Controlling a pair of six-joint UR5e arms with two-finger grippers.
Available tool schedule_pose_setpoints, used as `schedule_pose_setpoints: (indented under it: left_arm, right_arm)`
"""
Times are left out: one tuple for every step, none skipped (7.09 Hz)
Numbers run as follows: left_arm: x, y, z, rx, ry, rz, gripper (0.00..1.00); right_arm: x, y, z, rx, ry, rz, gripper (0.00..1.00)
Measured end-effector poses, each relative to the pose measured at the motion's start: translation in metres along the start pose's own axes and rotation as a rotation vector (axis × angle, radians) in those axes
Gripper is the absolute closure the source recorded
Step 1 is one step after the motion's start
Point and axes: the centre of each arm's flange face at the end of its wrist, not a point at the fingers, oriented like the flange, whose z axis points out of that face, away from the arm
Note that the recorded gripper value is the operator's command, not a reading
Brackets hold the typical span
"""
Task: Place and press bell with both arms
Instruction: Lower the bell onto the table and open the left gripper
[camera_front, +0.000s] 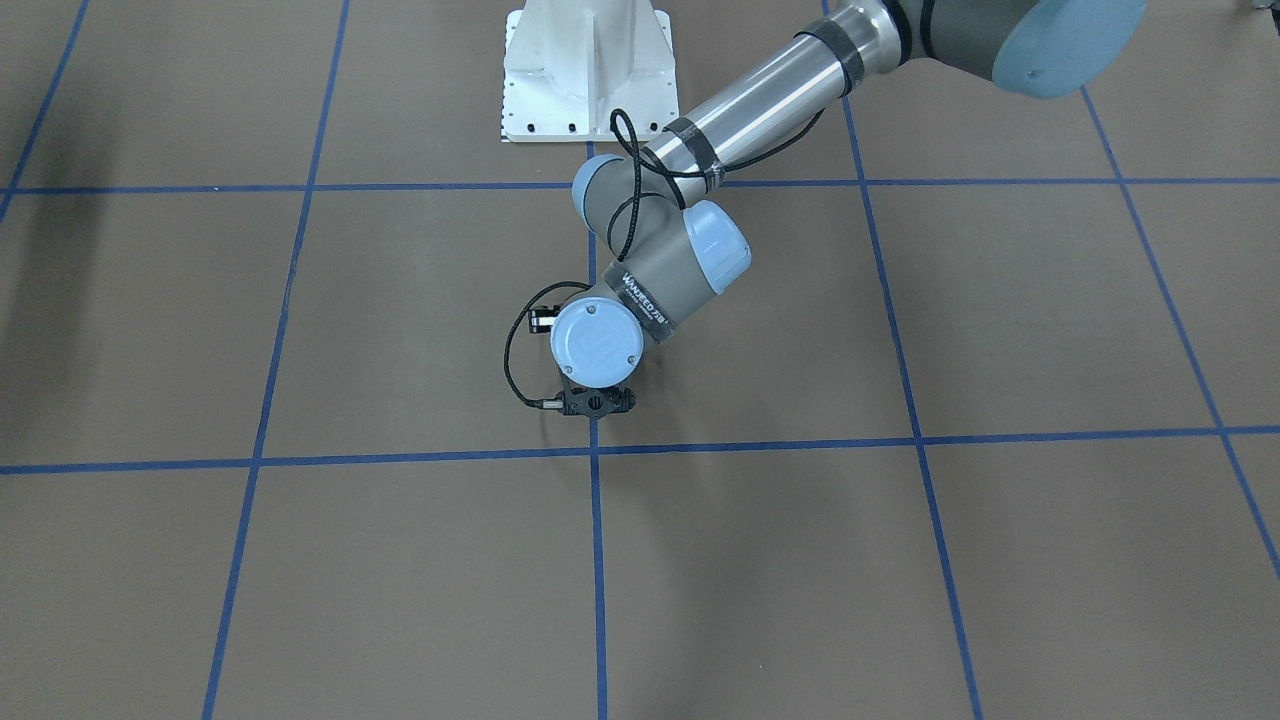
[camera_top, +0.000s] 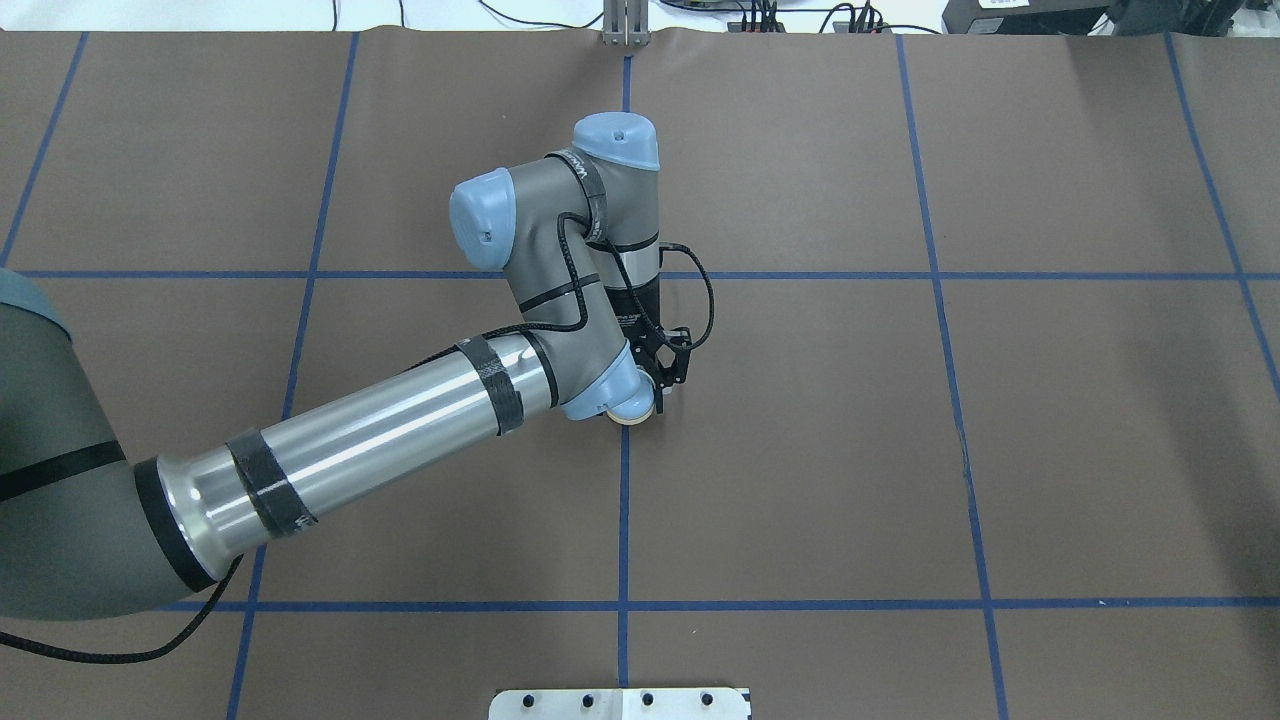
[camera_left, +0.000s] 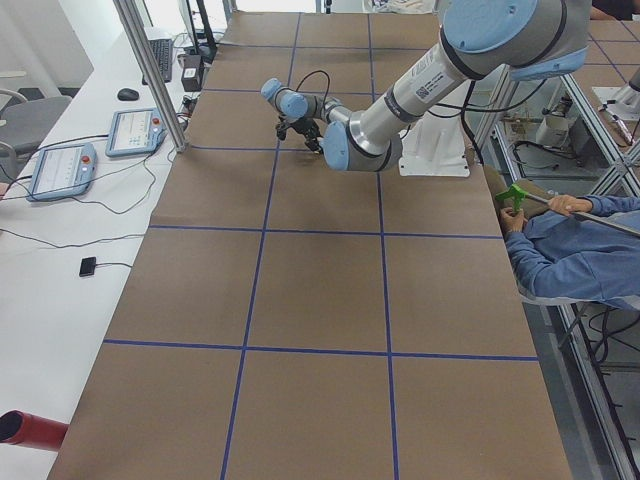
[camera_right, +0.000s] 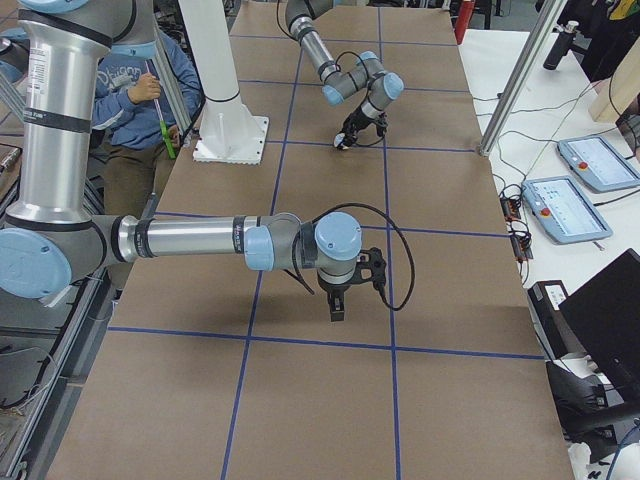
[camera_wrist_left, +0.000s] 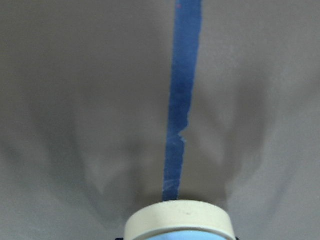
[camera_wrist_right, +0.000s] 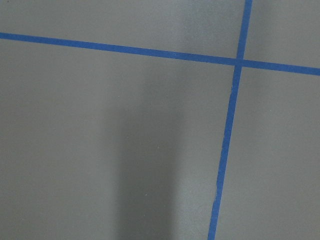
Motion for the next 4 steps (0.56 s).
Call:
schedule_pose_setpoints:
  left_arm:
    - [-0.0003, -0.0002, 0.0004, 0.000, 0.000, -0.001, 0.19]
    - [0.0001, 0.0002, 0.0008, 0.000, 0.000, 0.000, 0.01]
    - [0.0009, 0.0010, 0.0007, 0.001, 0.002, 0.003, 0.01]
    - [0.0018, 0.0018, -0.0002, 0.002, 0.004, 0.006, 0.01]
  right_arm:
    - [-0.0001, -0.0004, 0.0000, 0.000, 0.000, 0.000, 0.00]
    - [-0.0002, -0.0005, 0.0002, 0.000, -0.001, -0.001, 0.00]
    - [-0.0005, -0.0009, 0.0002, 0.000, -0.001, -0.001, 0.00]
    - [-0.0011, -0.0013, 0.0007, -0.001, -0.001, -0.003, 0.00]
